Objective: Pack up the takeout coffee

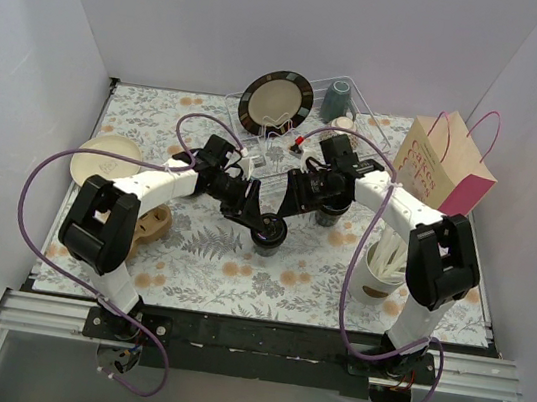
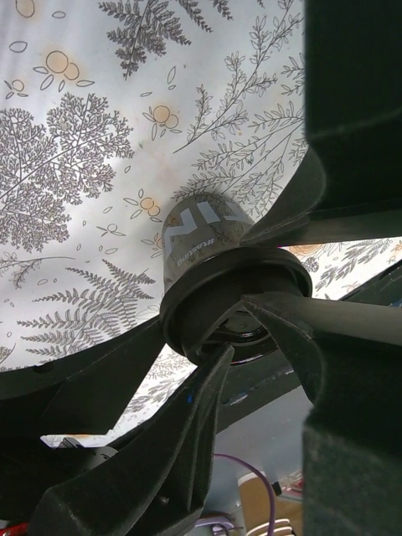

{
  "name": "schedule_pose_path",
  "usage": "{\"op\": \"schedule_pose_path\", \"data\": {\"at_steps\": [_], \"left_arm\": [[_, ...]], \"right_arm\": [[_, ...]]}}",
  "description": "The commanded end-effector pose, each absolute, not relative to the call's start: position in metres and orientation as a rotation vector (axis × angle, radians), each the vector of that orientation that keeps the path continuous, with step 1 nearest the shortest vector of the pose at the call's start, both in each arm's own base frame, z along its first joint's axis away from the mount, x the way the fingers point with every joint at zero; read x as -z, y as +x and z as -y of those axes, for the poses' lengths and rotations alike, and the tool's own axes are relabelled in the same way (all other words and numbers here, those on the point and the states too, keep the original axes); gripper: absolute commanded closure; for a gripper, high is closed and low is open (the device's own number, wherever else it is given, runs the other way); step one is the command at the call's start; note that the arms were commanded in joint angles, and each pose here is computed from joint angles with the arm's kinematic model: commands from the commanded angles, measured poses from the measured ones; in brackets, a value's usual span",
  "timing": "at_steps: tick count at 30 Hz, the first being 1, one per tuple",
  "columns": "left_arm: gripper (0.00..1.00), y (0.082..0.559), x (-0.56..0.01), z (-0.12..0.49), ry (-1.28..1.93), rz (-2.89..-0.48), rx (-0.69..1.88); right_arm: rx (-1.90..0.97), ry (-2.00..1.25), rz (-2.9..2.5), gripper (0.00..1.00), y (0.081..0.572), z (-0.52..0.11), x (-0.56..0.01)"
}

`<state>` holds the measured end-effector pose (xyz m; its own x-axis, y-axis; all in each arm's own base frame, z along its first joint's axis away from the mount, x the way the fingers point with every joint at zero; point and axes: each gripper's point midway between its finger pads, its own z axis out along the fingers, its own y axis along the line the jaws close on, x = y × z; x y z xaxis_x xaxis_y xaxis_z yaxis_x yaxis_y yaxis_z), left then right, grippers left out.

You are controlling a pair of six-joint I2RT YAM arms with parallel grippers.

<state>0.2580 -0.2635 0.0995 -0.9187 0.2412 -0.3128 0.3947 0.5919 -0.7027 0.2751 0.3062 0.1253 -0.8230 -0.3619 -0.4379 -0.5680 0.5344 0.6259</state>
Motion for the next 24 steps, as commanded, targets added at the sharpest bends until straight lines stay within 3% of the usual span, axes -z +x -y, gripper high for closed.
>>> {"op": "schedule_pose_path", "data": {"at_steps": [1,24], "left_arm": [[0.61,0.247,-0.017,0.208,0.509,-2.913,0.748],[0.62,0.249,-0.012,0.209,0.521,-2.932,0.742]], "right_arm": [[-1.145,-0.816,-2.521,0.65,0.281,-0.308,-0.113],[-1.168,-0.740,-2.508,0.60,0.304,-0.303,-0.138]]}}
